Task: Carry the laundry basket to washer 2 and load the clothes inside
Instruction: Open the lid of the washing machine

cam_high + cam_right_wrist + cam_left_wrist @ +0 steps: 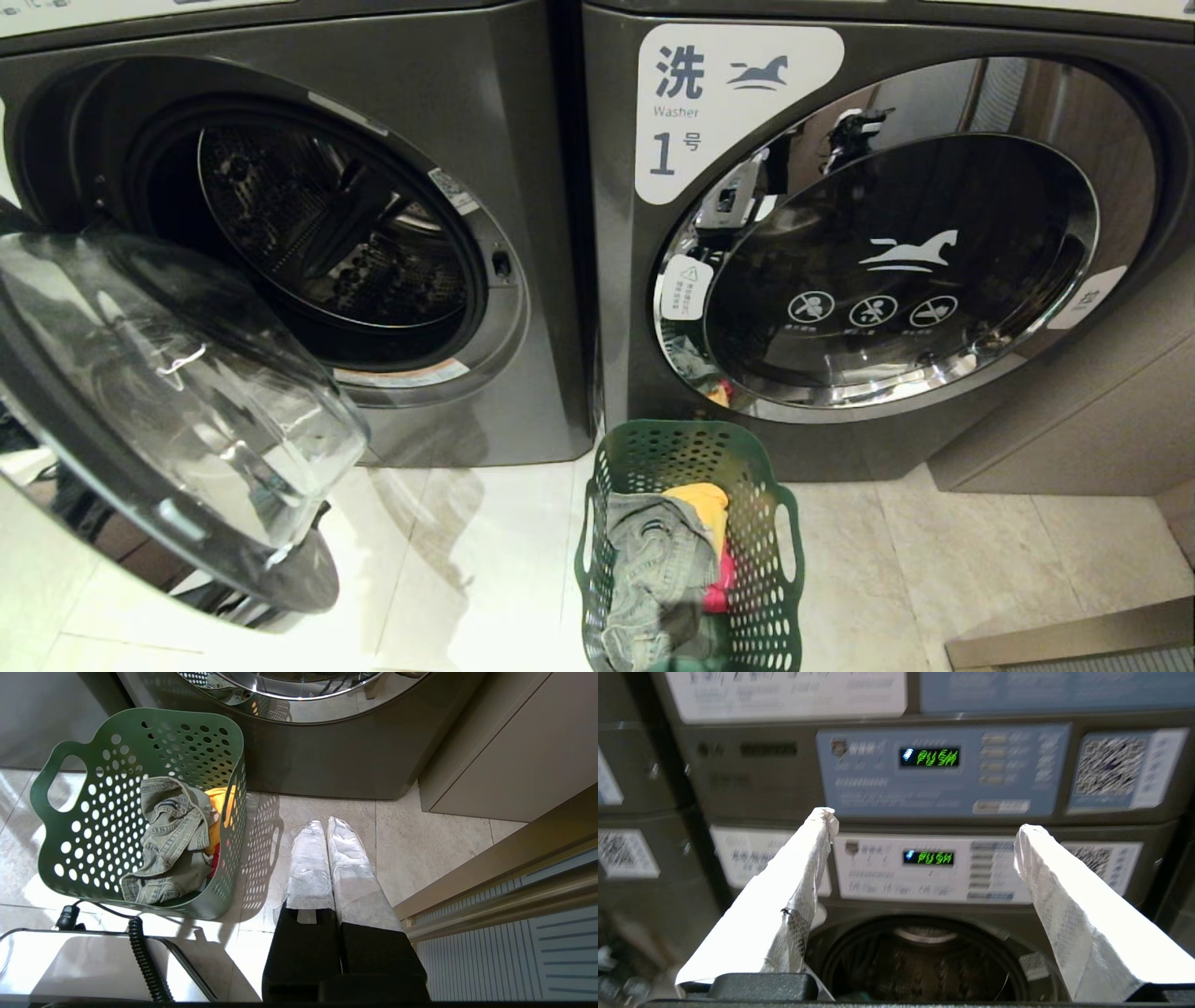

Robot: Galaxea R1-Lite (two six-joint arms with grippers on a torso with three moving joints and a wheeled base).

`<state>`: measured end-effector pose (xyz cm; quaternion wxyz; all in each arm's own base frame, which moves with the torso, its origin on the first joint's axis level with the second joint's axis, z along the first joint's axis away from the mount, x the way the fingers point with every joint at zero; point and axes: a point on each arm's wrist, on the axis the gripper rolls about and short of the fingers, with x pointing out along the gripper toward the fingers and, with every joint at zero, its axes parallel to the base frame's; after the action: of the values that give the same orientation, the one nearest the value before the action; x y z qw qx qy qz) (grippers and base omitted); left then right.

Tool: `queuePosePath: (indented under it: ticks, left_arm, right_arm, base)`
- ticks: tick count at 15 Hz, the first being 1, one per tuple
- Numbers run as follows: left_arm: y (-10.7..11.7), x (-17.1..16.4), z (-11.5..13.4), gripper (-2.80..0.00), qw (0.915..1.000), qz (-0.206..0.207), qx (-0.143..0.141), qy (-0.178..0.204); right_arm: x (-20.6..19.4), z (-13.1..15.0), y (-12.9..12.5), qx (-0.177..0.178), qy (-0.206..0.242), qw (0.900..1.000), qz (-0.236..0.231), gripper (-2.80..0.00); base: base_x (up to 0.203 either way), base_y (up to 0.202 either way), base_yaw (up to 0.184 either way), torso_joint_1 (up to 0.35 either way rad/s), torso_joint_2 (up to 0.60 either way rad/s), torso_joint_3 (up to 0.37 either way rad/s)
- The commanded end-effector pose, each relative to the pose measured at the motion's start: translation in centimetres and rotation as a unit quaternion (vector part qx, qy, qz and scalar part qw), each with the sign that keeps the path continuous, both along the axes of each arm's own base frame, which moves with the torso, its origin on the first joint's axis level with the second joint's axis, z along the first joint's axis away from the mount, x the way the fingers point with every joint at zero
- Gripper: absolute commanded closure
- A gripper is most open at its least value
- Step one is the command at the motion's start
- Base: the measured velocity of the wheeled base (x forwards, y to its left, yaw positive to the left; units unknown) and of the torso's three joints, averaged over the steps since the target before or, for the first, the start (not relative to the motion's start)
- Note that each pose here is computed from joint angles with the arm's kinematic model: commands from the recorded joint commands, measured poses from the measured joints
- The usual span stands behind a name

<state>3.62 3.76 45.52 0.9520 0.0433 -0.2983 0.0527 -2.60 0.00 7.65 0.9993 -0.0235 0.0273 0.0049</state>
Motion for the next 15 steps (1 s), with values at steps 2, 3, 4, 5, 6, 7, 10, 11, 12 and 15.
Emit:
queuePosePath:
  ticks: [2, 3, 4, 5, 6, 7, 10, 11, 12, 15]
  left_arm:
    - [0.3, 1.8, -2.0, -2.8, 0.995, 0.041, 0.06, 0.068]
    - [0.2, 2.6, -2.7, -2.8, 0.9926, 0.045, 0.081, 0.079]
    - [0.0, 3.5, -3.6, -2.8, 0.9905, 0.042, 0.094, 0.091]
    - [-0.3, 4.5, -4.6, 0.0, 0.9887, 0.036, 0.1, 0.106]
    - [-0.7, 5.4, -5.7, 0.0, 0.9868, 0.036, 0.098, 0.124]
    - [-0.9, 6.6, -7.2, 0.0, 0.9817, 0.051, 0.095, 0.157]
    - [0.3, 10.7, -12.0, 0.0, 0.94, 0.139, 0.074, 0.303]
    - [0.7, 11.6, -12.6, 0.0, 0.927, 0.169, 0.061, 0.329]
    - [1.1, 12.3, -13.2, 0.0, 0.912, 0.205, 0.048, 0.352]
    - [2.0, 13.2, -14.2, 0.0, 0.8564, 0.342, 0.006, 0.387]
  right_arm:
    - [0.0, 0.0, 0.0, 0.0, 0.0, 1.0, 0.0, 0.0]
    - [0.0, 0.0, 0.0, 0.0, 0.0, 1.0, 0.0, 0.0]
    - [0.0, 0.0, 0.0, 0.0, 0.001, 1.0, 0.0, 0.0]
    - [0.0, 0.0, 0.0, 0.0, 0.0, 1.0, 0.0, 0.0]
    - [0.0, 0.0, 0.0, 0.0, 0.0, 1.0, 0.0, 0.0]
    - [0.0, 0.0, 0.0, 0.0, 0.0, 1.0, 0.0, 0.0]
    - [0.0, 0.0, 0.0, 0.0, 0.0, 1.0, 0.0, 0.0]
    - [0.0, 0.0, 0.0, 0.0, 0.0, 1.0, 0.0, 0.0]
    - [0.0, 0.0, 0.0, 0.0, 0.001, 1.0, 0.0, 0.0]
    - [0.0, 0.0, 0.0, 0.0, 0.0, 1.0, 0.0, 0.0]
  base:
    - [0.0, 0.0, 0.0, 0.0, 0.0, 0.0]
    - [0.0, 0.0, 0.0, 0.0, 0.0, 0.0]
    - [0.0, 0.0, 0.0, 0.0, 0.0, 0.0]
    - [0.0, 0.0, 0.0, 0.0, 0.0, 0.0]
    - [0.0, 0.0, 0.0, 0.0, 0.0, 0.0]
    - [0.0, 0.0, 0.0, 0.0, 0.0, 0.0]
    - [0.0, 0.0, 0.0, 0.0, 0.0, 0.0]
    - [0.0, 0.0, 0.0, 0.0, 0.0, 0.0]
    - [0.0, 0.0, 0.0, 0.0, 0.0, 0.0]
    - [0.0, 0.0, 0.0, 0.0, 0.0, 0.0]
